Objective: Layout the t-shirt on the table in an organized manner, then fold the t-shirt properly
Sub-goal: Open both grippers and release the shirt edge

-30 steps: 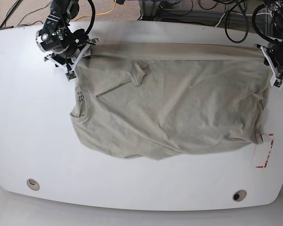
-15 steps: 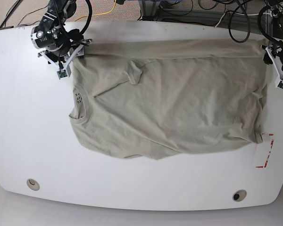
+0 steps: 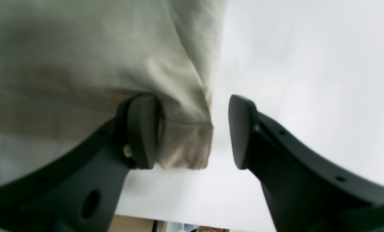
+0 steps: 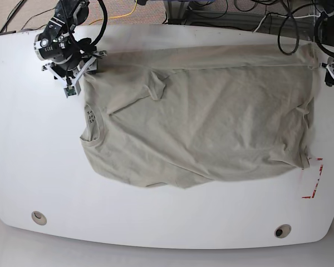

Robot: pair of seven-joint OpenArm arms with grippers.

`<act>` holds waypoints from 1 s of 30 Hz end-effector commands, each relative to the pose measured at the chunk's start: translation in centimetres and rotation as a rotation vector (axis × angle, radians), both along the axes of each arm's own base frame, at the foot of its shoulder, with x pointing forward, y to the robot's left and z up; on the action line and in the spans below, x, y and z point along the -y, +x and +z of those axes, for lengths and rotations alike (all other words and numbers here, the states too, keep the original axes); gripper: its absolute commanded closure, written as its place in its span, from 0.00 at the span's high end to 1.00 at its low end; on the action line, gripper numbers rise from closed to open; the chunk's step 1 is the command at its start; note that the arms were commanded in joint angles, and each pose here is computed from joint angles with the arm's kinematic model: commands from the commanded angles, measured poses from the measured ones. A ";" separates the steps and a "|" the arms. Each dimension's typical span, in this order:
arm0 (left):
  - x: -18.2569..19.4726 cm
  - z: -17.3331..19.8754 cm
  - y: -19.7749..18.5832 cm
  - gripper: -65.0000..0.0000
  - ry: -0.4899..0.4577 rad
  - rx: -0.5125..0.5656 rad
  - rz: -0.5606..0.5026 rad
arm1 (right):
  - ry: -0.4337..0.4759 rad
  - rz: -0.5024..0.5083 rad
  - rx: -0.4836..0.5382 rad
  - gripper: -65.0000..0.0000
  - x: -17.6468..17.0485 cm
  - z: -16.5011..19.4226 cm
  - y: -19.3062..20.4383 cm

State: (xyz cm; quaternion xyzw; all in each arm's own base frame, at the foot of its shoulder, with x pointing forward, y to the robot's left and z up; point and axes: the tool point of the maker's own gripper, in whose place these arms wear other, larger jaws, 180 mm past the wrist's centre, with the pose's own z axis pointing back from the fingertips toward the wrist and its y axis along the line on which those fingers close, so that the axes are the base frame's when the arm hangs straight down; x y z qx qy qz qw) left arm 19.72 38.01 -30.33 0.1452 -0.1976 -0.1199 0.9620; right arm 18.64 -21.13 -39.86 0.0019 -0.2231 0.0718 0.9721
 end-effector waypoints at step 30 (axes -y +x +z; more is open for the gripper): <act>3.2 2.4 6.8 0.60 -0.052 0.214 -0.009 | 0.004 -0.002 0.240 0.50 1.3 5.4 11.3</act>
